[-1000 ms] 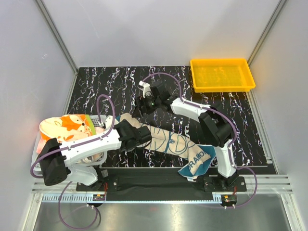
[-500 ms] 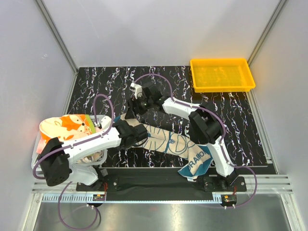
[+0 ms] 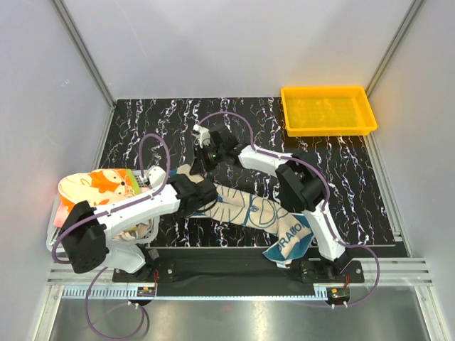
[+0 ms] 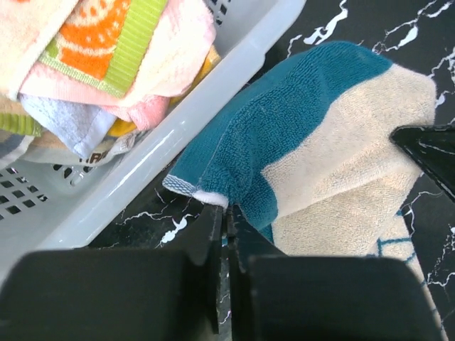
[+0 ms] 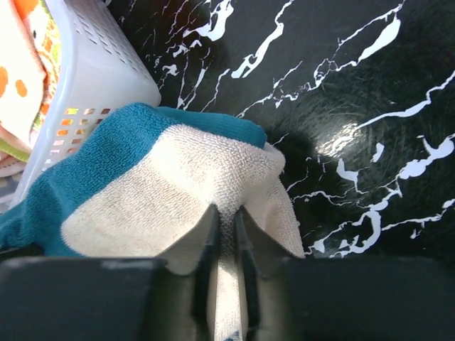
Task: Fold and stack the towels
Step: Flatten out the crumpled towel
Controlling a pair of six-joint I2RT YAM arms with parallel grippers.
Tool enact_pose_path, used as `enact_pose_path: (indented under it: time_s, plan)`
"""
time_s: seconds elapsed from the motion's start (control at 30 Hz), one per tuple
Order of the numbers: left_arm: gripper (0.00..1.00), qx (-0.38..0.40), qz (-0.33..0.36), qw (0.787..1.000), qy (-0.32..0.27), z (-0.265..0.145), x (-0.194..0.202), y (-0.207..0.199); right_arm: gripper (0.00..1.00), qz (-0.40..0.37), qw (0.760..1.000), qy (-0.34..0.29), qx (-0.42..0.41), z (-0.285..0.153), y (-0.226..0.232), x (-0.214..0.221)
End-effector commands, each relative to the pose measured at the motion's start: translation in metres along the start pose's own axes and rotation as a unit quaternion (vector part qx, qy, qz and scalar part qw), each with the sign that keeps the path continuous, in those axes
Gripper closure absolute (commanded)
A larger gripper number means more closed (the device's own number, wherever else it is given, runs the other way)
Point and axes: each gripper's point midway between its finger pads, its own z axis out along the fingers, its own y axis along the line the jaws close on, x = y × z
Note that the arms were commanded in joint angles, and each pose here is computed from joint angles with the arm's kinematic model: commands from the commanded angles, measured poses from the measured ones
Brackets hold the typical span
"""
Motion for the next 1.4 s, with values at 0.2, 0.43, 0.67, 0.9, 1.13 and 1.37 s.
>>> enact_pose_path:
  time_s: [0.2, 0.43, 0.67, 0.9, 1.13, 1.37]
  plan:
    - [1.0, 0.112, 0.077, 0.989, -0.054, -0.032, -0.053, -0.055, 1.0, 0.015, 0.978, -0.113, 0.177, -0.076, -0.024, -0.066]
    - [1.0, 0.335, 0.066, 0.939, -0.046, -0.084, -0.138, -0.169, 1.0, 0.06, 0.929, -0.203, 0.303, -0.229, -0.06, -0.148]
    - [1.0, 0.426, 0.109, 0.891, -0.115, -0.159, -0.245, -0.245, 1.0, -0.019, 0.873, -0.296, 0.388, -0.324, -0.018, -0.233]
    - [1.0, 0.49, 0.128, 0.846, -0.165, -0.221, -0.294, -0.224, 1.0, -0.069, 0.816, -0.4, 0.411, -0.431, 0.061, -0.262]
    - [1.0, 0.566, 0.146, 0.79, -0.187, -0.274, -0.293, -0.173, 1.0, -0.101, 0.814, -0.445, 0.359, -0.474, 0.129, -0.228]
    - [1.0, 0.653, 0.132, 0.719, -0.2, -0.342, -0.301, -0.126, 1.0, -0.149, 0.815, -0.483, 0.285, -0.515, 0.218, -0.196]
